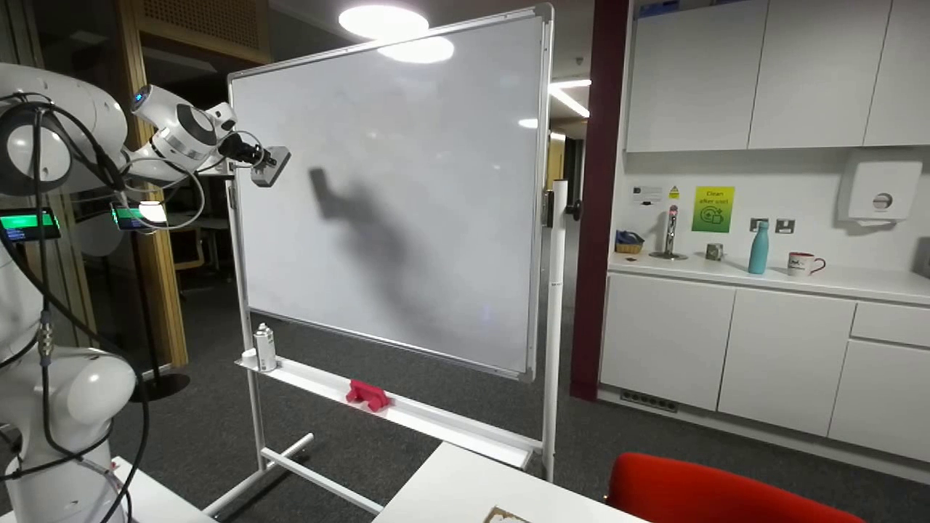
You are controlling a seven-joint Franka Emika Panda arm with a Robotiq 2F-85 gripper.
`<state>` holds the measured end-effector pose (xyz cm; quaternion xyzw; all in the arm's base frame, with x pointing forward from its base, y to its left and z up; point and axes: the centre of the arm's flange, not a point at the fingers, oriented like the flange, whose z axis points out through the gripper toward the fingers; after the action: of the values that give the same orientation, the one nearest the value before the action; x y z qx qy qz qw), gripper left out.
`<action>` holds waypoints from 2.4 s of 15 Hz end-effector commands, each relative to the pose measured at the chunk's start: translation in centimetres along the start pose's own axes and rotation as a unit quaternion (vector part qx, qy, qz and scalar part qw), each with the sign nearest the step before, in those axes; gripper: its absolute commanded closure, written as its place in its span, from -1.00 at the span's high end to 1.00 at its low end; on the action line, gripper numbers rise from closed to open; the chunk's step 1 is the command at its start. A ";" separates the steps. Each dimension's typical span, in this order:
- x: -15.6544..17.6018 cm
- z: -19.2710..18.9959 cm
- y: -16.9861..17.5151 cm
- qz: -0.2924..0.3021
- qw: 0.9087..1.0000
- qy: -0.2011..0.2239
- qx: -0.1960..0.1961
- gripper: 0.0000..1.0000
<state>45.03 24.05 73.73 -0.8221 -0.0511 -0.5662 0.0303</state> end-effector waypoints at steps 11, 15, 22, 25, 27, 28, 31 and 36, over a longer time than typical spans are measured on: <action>-4.7 1.5 4.2 0.152 0.985 -0.055 -0.066 -0.33; -7.6 1.7 6.7 0.195 0.972 -0.096 -0.086 -0.33; -12.5 1.9 11.4 0.281 0.942 -0.158 -0.099 -0.33; -14.5 2.1 12.7 0.307 0.929 -0.177 -0.107 -0.33; -14.9 2.2 12.9 0.306 0.928 -0.183 -0.112 -0.33; -14.7 3.7 12.2 0.308 0.927 -0.182 -0.108 0.17; -15.0 3.6 12.5 0.310 0.926 -0.184 -0.112 0.17; -15.0 3.6 12.5 0.311 0.926 -0.183 -0.111 -0.33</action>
<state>44.52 11.31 58.57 -0.8844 0.2654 -0.3698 0.1030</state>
